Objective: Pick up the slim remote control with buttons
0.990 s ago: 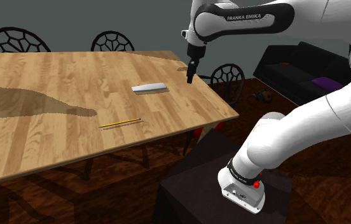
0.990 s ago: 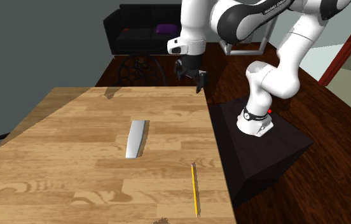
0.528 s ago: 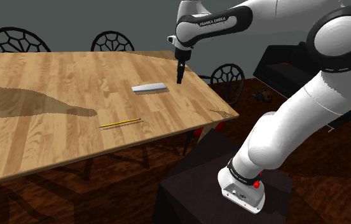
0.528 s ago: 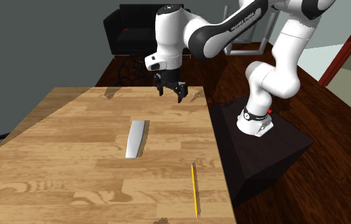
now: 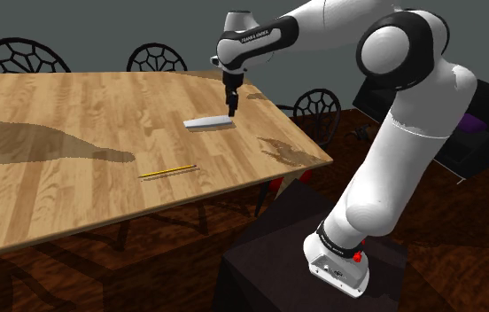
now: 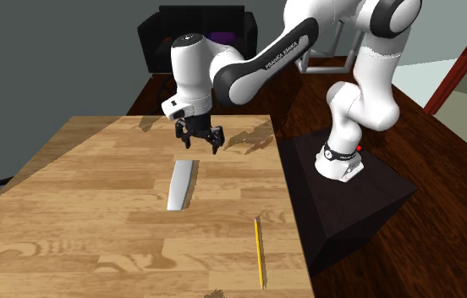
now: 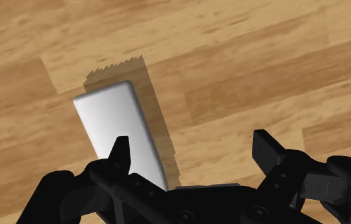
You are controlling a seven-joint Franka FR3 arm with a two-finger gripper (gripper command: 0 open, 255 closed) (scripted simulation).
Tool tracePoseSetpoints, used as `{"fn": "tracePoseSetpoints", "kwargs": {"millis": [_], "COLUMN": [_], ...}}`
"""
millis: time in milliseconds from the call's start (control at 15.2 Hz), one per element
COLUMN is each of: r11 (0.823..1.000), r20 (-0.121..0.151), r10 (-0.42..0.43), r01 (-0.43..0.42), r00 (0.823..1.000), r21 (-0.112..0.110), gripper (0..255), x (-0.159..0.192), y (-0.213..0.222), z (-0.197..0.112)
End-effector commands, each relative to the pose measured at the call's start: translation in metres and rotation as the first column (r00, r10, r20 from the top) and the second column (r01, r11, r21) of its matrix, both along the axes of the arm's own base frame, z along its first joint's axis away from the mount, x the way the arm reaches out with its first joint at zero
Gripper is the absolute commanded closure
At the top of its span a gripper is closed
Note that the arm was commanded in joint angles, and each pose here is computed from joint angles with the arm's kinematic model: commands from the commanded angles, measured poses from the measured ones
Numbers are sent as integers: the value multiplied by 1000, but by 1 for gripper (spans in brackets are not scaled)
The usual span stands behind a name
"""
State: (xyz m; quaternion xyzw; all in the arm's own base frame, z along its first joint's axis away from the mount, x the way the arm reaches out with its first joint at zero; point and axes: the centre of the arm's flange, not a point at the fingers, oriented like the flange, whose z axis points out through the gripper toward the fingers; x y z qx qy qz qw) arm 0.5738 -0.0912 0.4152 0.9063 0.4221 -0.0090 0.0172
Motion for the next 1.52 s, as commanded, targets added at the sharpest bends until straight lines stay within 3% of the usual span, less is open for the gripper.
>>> {"fn": "tracePoseSetpoints", "kwargs": {"millis": [0, 462, 1056, 1122, 1452], "r11": [998, 963, 963, 963, 963], "r20": [0, 3, 3, 3, 3], "r10": [66, 270, 270, 270, 270], "r01": [-66, -270, -270, -270, -270], "r00": [998, 963, 963, 963, 963], "r21": [7, 28, 28, 28, 28], "gripper": [0, 0, 0, 255, 255], "x": [22, 95, 95, 95, 95], "y": [1, 21, 21, 21, 21], "z": [-17, -59, -99, -99, -100]}}
